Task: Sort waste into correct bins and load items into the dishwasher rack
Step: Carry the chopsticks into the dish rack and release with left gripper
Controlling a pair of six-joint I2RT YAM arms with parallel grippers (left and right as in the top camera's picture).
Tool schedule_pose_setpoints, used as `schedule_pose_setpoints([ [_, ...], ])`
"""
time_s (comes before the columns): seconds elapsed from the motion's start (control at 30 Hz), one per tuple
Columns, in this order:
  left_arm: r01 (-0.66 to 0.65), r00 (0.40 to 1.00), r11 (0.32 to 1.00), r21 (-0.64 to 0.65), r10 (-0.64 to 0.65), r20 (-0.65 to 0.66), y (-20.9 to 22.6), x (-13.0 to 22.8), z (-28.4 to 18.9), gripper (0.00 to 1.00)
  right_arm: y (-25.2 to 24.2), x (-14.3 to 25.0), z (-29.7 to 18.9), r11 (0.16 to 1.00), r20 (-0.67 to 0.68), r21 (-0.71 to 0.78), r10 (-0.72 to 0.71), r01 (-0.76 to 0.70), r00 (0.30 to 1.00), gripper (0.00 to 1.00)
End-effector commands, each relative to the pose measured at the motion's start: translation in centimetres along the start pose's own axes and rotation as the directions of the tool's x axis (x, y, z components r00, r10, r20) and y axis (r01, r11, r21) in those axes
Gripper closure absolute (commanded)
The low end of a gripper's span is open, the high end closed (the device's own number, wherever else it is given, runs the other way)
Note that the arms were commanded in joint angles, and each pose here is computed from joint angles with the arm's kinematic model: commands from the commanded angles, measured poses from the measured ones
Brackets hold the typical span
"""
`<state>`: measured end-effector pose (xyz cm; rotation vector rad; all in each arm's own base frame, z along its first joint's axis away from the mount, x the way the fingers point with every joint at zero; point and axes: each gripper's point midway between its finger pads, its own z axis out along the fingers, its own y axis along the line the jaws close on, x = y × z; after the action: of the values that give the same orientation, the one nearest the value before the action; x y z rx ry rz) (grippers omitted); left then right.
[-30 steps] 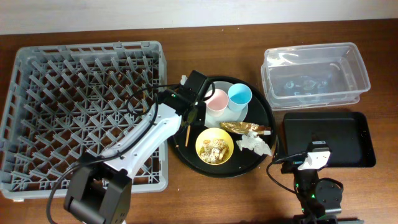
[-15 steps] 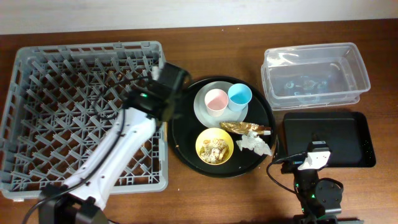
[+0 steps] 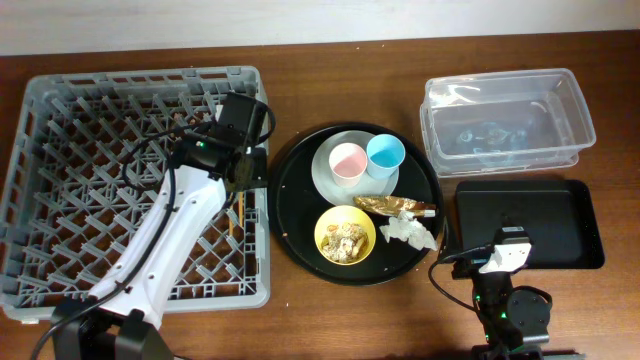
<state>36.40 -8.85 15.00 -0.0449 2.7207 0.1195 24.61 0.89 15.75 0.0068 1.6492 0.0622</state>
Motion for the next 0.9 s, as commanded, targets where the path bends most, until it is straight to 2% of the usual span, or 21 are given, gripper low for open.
schedule_pose_setpoints([
  [0.0, -0.021, 1.000, 1.000, -0.020, 0.020, -0.014, 0.4, 0.7, 0.7, 0.99, 0.0, 0.3, 0.0, 1.000, -0.006, 0.002, -0.004, 0.004, 1.000, 0.01],
  [0.57, -0.052, 0.998, 0.996, -0.068, 0.054, 0.035, 1.0, 2.6, 5.6, 0.99, 0.0, 0.3, 0.0, 1.000, -0.006, 0.002, -0.004, 0.004, 1.000, 0.01],
  [0.67, -0.100, 0.993, 0.993, -0.066, 0.104, 0.050, 0.9, 2.5, 6.0, 0.99, 0.0, 0.3, 0.0, 1.000, -0.006, 0.002, -0.004, 0.004, 1.000, 0.01],
  [0.87, -0.100, 0.993, 0.993, -0.067, 0.104, 0.048, 0.9, 2.6, 6.0, 0.98, 0.0, 0.3, 0.0, 1.000, -0.006, 0.002, -0.004, 0.004, 1.000, 0.01],
])
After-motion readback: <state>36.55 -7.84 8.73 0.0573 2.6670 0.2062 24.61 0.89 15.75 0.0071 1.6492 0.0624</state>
